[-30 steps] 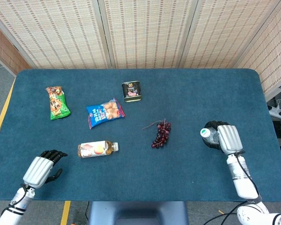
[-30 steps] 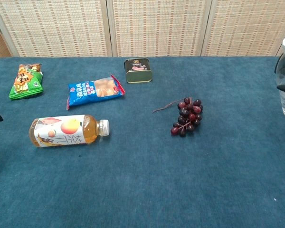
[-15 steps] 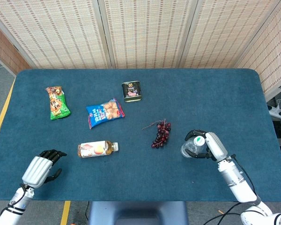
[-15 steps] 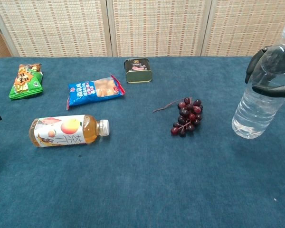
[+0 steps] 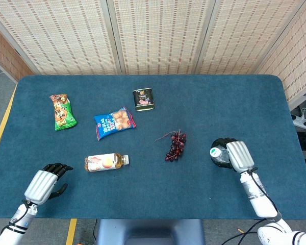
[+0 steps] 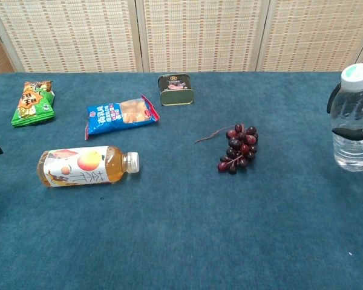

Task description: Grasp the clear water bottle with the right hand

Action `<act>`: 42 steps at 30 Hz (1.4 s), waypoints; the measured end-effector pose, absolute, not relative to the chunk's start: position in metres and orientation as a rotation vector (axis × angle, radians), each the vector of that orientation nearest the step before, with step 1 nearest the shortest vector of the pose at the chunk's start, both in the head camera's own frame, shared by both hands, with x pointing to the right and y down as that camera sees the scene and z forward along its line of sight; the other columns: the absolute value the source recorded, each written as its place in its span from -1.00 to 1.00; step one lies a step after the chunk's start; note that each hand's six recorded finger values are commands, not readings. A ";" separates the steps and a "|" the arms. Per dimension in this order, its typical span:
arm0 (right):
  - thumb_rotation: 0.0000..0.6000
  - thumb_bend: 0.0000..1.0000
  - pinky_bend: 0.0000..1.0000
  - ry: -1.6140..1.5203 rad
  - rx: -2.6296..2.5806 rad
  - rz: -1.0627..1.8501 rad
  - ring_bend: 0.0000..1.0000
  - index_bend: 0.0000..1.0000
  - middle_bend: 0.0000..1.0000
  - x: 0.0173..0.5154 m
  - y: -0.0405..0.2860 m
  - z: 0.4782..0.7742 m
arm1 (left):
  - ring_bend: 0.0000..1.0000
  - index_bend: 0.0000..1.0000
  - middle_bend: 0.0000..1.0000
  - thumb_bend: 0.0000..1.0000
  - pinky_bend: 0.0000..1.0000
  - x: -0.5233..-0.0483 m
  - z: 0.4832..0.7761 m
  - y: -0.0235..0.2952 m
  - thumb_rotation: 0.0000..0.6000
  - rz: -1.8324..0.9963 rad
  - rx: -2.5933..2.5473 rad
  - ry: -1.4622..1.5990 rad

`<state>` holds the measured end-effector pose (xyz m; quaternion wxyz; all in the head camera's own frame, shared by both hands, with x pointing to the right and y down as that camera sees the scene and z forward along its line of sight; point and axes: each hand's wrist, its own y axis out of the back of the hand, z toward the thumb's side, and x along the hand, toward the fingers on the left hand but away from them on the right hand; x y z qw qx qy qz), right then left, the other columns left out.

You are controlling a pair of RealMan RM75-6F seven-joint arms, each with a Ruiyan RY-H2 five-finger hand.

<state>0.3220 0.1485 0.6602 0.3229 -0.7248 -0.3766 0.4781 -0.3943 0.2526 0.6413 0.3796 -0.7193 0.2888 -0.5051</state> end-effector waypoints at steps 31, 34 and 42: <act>1.00 0.00 0.18 -1.315 -2.434 0.902 0.25 0.64 0.54 0.321 0.150 0.646 | -0.51 -0.46 -0.40 -0.27 -0.36 -0.393 0.642 0.253 1.00 -1.290 -1.835 0.729; 1.00 0.00 0.18 -1.292 -2.272 0.943 0.25 0.64 0.54 0.330 0.141 0.645 | -0.51 -0.46 -0.40 -0.28 -0.36 -0.394 0.642 0.253 1.00 -1.291 -1.835 0.729; 1.00 0.00 0.18 -1.304 -1.798 1.026 0.25 0.64 0.54 0.355 0.119 0.638 | -0.51 -0.46 -0.40 -0.27 -0.36 -0.393 0.642 0.254 1.00 -1.291 -1.835 0.730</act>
